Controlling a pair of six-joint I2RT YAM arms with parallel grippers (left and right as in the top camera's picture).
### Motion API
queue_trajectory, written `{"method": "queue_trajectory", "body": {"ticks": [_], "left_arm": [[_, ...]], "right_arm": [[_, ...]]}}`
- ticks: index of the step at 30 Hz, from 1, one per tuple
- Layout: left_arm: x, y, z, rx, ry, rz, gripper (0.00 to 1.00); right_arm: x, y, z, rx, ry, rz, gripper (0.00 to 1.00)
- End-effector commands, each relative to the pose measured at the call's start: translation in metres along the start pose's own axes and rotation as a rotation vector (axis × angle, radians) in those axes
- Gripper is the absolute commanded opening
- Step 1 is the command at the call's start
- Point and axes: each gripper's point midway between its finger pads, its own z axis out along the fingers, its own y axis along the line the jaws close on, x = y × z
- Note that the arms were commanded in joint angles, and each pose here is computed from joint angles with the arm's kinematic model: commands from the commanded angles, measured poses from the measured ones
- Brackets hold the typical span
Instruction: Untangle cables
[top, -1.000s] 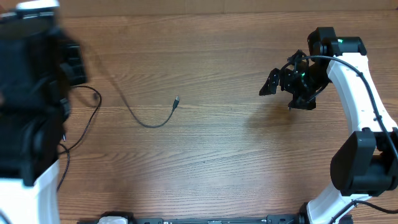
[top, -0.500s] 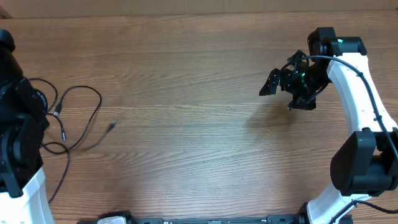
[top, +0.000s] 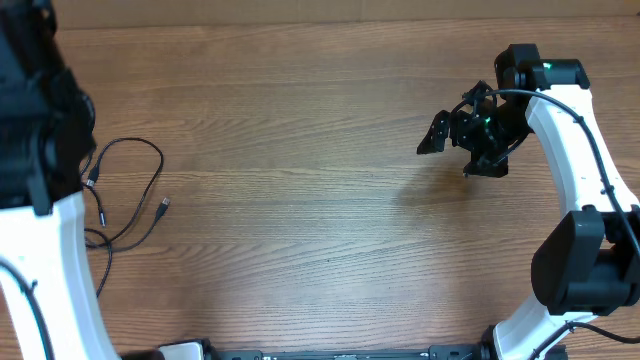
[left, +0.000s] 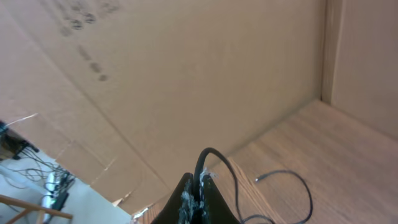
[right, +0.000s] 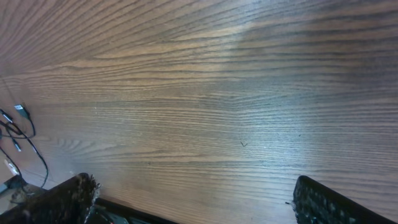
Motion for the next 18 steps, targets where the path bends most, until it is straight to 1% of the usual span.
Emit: {"method": "queue_trajectory", "body": {"ticks": [1,4,7,8,9,11,12,15,16,17,18], "left_arm": [[0.01,-0.027,0.019,-0.005,0.039,0.031,0.05],[0.025,-0.054,0.034,0.022,0.088,0.091,0.08],[0.042,-0.079,0.044,0.074,0.142,0.148,0.16],[0.048,-0.088,0.046,0.101,0.163,0.166,0.2],[0.055,-0.096,0.047,0.137,0.188,0.182,0.32],[0.068,-0.111,0.046,0.209,0.234,0.206,0.5],[0.074,-0.119,0.044,0.248,0.258,0.215,0.55],[0.088,-0.137,0.037,0.364,0.319,0.225,0.57],[0.092,-0.143,0.033,0.405,0.337,0.225,0.59],[0.097,-0.154,0.026,0.48,0.367,0.219,0.62],[0.099,-0.157,0.024,0.501,0.376,0.218,0.63]], "right_arm": [[0.002,0.005,-0.006,-0.014,-0.014,-0.014,1.0],[0.003,0.002,-0.006,0.004,-0.014,-0.012,1.0],[0.003,0.001,-0.006,0.009,-0.012,-0.011,1.0],[0.003,0.001,-0.006,0.009,-0.013,-0.011,1.0],[0.003,0.001,-0.006,0.009,-0.013,-0.011,1.0],[0.003,0.001,-0.006,0.009,-0.013,-0.011,1.0],[0.003,0.001,-0.006,0.009,-0.013,-0.011,1.0],[0.003,0.001,-0.006,0.009,-0.014,-0.011,1.0],[0.003,0.001,-0.006,0.009,-0.014,-0.012,1.0],[0.003,0.001,-0.006,0.009,-0.015,-0.012,1.0],[0.002,0.001,-0.006,0.009,-0.016,-0.013,1.0]]}}
